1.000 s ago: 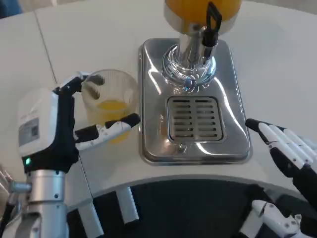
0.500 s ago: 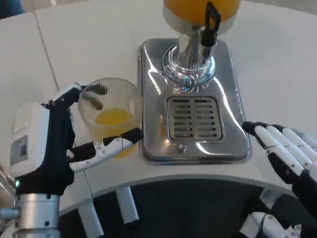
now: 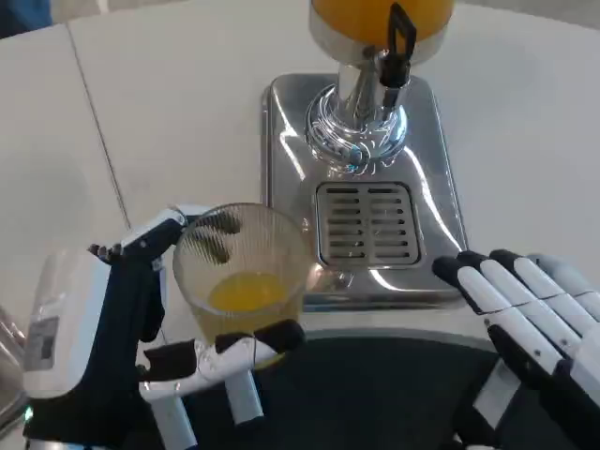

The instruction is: Grasp the cup under the faucet to collect the drink, then remove the cup.

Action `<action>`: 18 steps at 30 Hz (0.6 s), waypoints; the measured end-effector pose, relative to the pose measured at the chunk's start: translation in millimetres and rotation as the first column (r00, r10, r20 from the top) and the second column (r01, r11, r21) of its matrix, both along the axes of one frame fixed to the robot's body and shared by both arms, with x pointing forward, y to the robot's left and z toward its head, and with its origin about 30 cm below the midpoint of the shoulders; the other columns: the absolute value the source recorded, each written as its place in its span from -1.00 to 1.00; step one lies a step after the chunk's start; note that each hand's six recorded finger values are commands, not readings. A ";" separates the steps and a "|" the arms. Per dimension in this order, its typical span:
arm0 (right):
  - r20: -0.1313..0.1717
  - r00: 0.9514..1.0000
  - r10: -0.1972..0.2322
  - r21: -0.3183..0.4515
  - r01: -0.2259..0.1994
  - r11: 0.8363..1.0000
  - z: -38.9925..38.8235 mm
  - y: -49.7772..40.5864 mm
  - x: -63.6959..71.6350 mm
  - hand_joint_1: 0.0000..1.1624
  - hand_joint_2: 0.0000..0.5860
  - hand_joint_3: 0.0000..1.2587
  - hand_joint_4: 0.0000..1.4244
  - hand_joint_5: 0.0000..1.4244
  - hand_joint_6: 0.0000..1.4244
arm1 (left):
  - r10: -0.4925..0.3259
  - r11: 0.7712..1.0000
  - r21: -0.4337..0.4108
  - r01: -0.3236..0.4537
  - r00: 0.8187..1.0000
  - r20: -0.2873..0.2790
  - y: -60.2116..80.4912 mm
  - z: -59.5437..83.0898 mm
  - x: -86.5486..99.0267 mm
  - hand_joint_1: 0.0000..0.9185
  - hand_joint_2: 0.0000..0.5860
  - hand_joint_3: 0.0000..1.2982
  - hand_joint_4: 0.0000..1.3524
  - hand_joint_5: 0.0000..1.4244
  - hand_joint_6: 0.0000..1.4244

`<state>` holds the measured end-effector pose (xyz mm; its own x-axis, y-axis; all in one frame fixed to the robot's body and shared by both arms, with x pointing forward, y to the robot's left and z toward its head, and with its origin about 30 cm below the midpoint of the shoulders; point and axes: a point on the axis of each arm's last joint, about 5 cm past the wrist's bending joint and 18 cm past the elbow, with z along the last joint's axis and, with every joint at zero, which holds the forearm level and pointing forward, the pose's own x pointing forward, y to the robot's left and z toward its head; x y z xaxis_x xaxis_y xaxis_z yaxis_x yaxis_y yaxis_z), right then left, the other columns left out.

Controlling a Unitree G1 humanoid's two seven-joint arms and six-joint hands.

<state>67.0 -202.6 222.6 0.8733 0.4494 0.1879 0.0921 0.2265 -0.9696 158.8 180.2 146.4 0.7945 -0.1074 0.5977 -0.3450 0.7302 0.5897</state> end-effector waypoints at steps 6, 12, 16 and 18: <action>0.030 0.999 0.032 -0.025 -0.032 0.999 -0.6 -0.5 -4.3 -0.73 0.81 -1.00 -1.00 -1.00 -1.00 | -0.043 0.999 0.007 0.043 0.998 0.045 -0.9 5.6 -10.3 0.11 -0.66 0.87 1.00 1.00 1.00; 0.014 0.998 0.056 -0.027 -0.055 0.998 -7.2 -1.4 -10.6 -0.80 0.83 -1.00 -1.00 -1.00 -1.00 | -0.097 0.994 0.044 0.096 0.995 0.036 1.5 5.0 -25.2 0.11 -0.65 0.86 0.98 1.00 1.00; 0.021 0.998 0.060 -0.013 -0.060 0.998 -9.9 0.9 -13.5 -0.91 0.81 -1.00 -1.00 -1.00 -1.00 | -0.122 0.991 0.051 0.120 0.992 0.038 0.2 5.1 -30.0 0.11 -0.65 0.86 0.99 1.00 1.00; 0.022 0.998 0.064 -0.010 -0.064 0.998 -10.9 2.3 -13.9 -0.92 0.81 -1.00 -1.00 -1.00 -1.00 | -0.129 0.991 0.049 0.127 0.990 0.047 -1.2 5.5 -31.7 0.11 -0.65 0.86 1.00 1.00 1.00</action>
